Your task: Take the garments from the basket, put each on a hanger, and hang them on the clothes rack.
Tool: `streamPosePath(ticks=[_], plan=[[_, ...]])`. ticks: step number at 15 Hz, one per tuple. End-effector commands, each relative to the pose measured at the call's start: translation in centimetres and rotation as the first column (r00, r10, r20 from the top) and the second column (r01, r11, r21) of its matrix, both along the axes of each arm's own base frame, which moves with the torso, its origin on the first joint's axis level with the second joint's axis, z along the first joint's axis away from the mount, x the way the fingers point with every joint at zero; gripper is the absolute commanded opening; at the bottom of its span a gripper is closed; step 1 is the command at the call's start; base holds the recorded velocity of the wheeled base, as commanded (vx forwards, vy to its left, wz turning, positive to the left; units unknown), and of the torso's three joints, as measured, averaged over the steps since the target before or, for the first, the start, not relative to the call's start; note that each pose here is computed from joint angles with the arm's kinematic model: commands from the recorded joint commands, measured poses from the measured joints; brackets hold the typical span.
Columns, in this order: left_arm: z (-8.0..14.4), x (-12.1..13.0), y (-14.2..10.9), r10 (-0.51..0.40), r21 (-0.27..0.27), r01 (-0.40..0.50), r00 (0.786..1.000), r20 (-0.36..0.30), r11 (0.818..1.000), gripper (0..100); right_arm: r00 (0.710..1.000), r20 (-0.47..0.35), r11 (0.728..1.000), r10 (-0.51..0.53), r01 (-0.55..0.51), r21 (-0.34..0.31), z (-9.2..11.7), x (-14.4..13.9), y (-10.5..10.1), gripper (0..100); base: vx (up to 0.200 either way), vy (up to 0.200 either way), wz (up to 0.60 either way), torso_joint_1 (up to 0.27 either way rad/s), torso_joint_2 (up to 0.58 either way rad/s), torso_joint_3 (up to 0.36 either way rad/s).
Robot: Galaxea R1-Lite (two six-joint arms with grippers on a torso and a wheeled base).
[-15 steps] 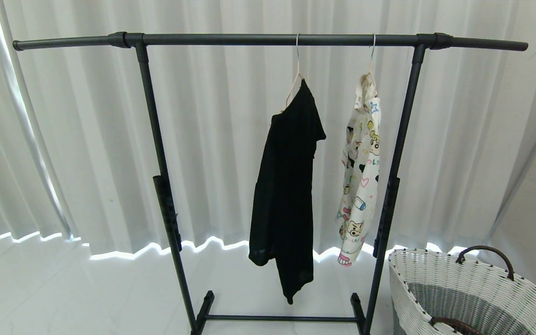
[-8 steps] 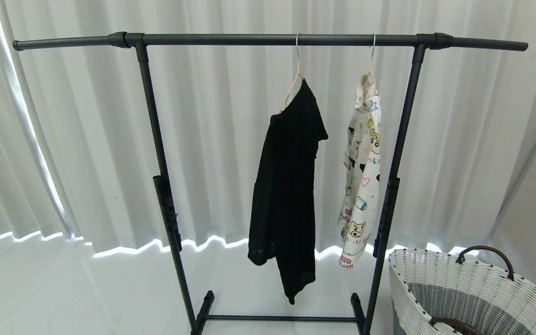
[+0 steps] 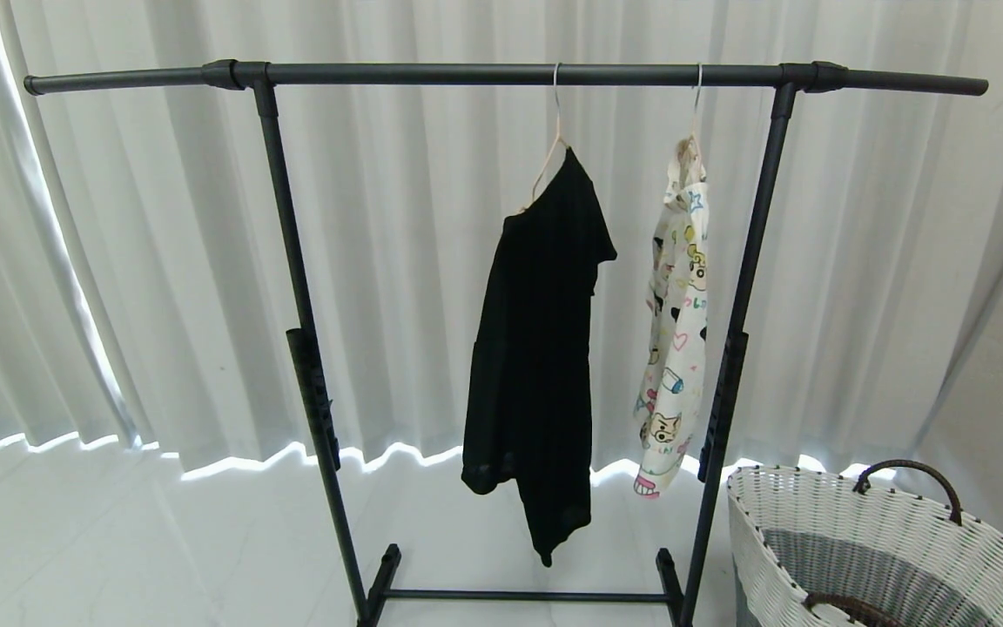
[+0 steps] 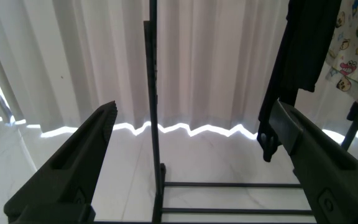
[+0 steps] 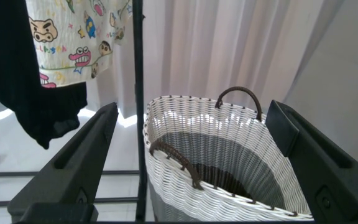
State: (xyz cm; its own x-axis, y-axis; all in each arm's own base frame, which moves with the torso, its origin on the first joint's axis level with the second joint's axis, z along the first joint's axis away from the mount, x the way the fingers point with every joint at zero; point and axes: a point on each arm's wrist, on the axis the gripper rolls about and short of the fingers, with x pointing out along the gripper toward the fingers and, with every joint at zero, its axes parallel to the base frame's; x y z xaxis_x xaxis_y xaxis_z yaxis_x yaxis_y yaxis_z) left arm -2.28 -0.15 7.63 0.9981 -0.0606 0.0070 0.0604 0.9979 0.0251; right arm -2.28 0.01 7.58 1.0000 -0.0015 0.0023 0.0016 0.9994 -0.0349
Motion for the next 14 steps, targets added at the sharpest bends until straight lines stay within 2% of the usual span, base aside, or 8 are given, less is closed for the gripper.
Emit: streamPosePath(ticks=[1,14], plan=[[0.0,0.0,0.0,0.001,0.0,-0.001,1.0,0.001,1.0,100,1.0,0.001,1.0,0.0,0.0,0.0,0.0,0.0,0.0,100,0.0,0.0,0.0,0.0,0.0,0.0],[0.0,0.0,0.0,0.001,0.0,-0.001,1.0,0.001,1.0,100,1.0,0.001,1.0,0.0,0.0,0.0,0.0,0.0,0.0,100,0.0,0.0,0.0,0.0,0.0,0.0]])
